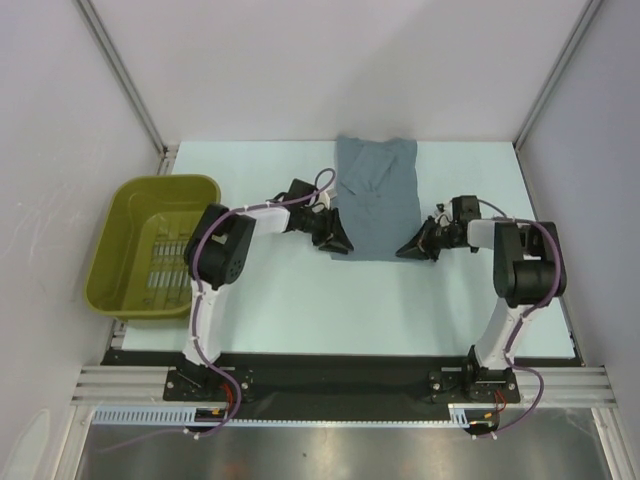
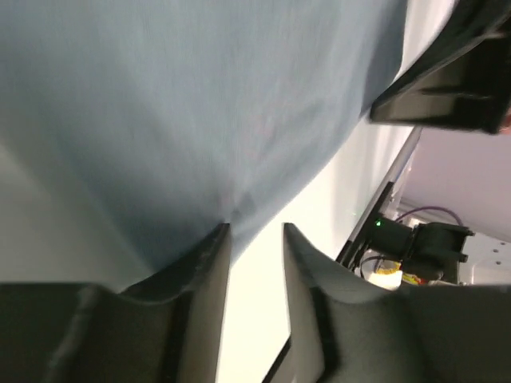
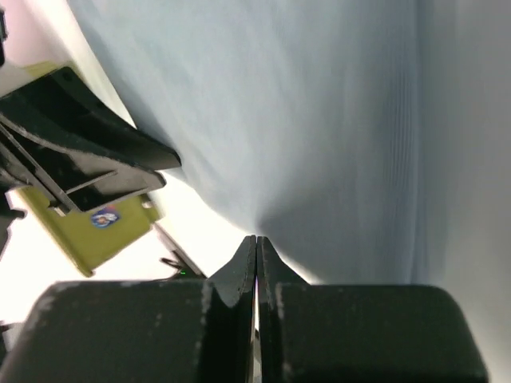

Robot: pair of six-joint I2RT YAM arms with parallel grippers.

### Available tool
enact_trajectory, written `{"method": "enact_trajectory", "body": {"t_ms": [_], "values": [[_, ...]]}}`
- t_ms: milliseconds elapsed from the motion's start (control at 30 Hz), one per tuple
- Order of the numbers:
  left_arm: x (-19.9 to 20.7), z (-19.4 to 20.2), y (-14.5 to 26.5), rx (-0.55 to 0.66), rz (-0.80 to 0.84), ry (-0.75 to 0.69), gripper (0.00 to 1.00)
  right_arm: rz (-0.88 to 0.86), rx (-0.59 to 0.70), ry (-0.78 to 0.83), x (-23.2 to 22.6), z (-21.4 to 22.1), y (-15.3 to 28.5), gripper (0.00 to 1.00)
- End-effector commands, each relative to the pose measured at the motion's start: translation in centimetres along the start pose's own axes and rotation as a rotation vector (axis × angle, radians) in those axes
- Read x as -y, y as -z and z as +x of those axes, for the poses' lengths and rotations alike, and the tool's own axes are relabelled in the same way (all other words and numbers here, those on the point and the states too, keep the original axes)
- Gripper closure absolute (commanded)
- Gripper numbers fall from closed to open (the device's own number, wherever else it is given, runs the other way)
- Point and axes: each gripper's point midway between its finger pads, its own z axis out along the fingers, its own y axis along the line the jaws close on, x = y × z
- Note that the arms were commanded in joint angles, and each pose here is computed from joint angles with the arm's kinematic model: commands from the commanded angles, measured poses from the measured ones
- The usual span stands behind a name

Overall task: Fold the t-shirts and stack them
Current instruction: Fold the tshirt

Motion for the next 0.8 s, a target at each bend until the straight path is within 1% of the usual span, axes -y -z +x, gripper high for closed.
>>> {"method": "enact_trajectory", "body": {"t_ms": [0, 33, 67, 100, 133, 167, 200, 267, 300, 333, 367, 467, 533, 567, 600, 633, 700, 733, 767], "values": [[-0.4, 2.8, 2.8, -0.027, -0.108, -0.082, 0.59, 0.105, 0.026, 0.088, -0.7, 0.7, 2.9, 1.00], [1.4, 2.8, 4.2, 0.003, -0.096, -0.118, 0.54, 0.133, 0.056, 0.074, -0.4, 0.0, 4.1, 1.00], [1.7, 2.8, 4.9, 0.022, -0.113, -0.135, 0.49, 0.180, 0.071, 0.064, -0.1, 0.2, 5.2, 0.98], [1.4, 3.8, 5.6, 0.014, -0.142, -0.122, 0.43, 0.197, 0.081, 0.073, -0.1, 0.3, 5.9, 0.95], [2.0, 4.1, 6.3, 0.028, -0.145, -0.131, 0.35, 0.217, 0.086, 0.066, 0.2, 0.4, 6.3, 0.87], [3.0, 4.2, 7.2, 0.047, -0.139, -0.143, 0.31, 0.233, 0.096, 0.047, 0.6, 0.6, 7.3, 0.80], [2.8, 4.8, 7.6, 0.041, -0.144, -0.122, 0.24, 0.241, 0.090, 0.030, 1.2, 1.0, 7.6, 0.66], [2.6, 5.4, 8.1, 0.035, -0.150, -0.056, 0.19, 0.227, 0.104, 0.003, 1.7, 1.1, 8.1, 0.52], [2.0, 5.9, 8.2, 0.032, -0.142, -0.017, 0.15, 0.218, 0.125, -0.016, 2.0, 0.7, 8.5, 0.46], [1.6, 5.9, 8.3, 0.039, -0.134, 0.015, 0.13, 0.211, 0.121, -0.040, 2.5, 1.0, 8.4, 0.37], [1.8, 5.2, 8.2, 0.072, -0.113, 0.044, 0.12, 0.188, 0.116, -0.044, 2.4, 0.9, 8.3, 0.35], [0.6, 4.8, 7.7, 0.092, -0.086, 0.127, 0.11, 0.169, 0.098, -0.069, 3.1, 0.9, 7.7, 0.34], [-0.4, 4.3, 7.2, 0.109, -0.119, 0.152, 0.14, 0.157, 0.078, -0.083, 3.7, 1.2, 7.0, 0.37], [-0.9, 3.8, 6.6, 0.120, -0.114, 0.172, 0.20, 0.142, 0.077, -0.085, 3.7, 1.1, 6.7, 0.39], [-1.2, 3.5, 6.3, 0.125, -0.117, 0.184, 0.24, 0.138, 0.079, -0.085, 3.8, 0.9, 6.5, 0.39], [-1.6, 3.1, 6.1, 0.135, -0.128, 0.192, 0.27, 0.137, 0.072, -0.092, 4.2, 0.8, 6.2, 0.42], [-1.4, 1.8, 5.6, 0.157, -0.113, 0.202, 0.30, 0.131, 0.080, -0.087, 4.1, 0.2, 6.0, 0.44], [-2.4, 1.6, 5.1, 0.157, -0.144, 0.226, 0.31, 0.134, 0.074, -0.098, 4.3, 0.2, 5.8, 0.44], [-2.5, 1.4, 4.8, 0.155, -0.148, 0.235, 0.31, 0.137, 0.077, -0.100, 4.5, 0.0, 5.7, 0.44]]}}
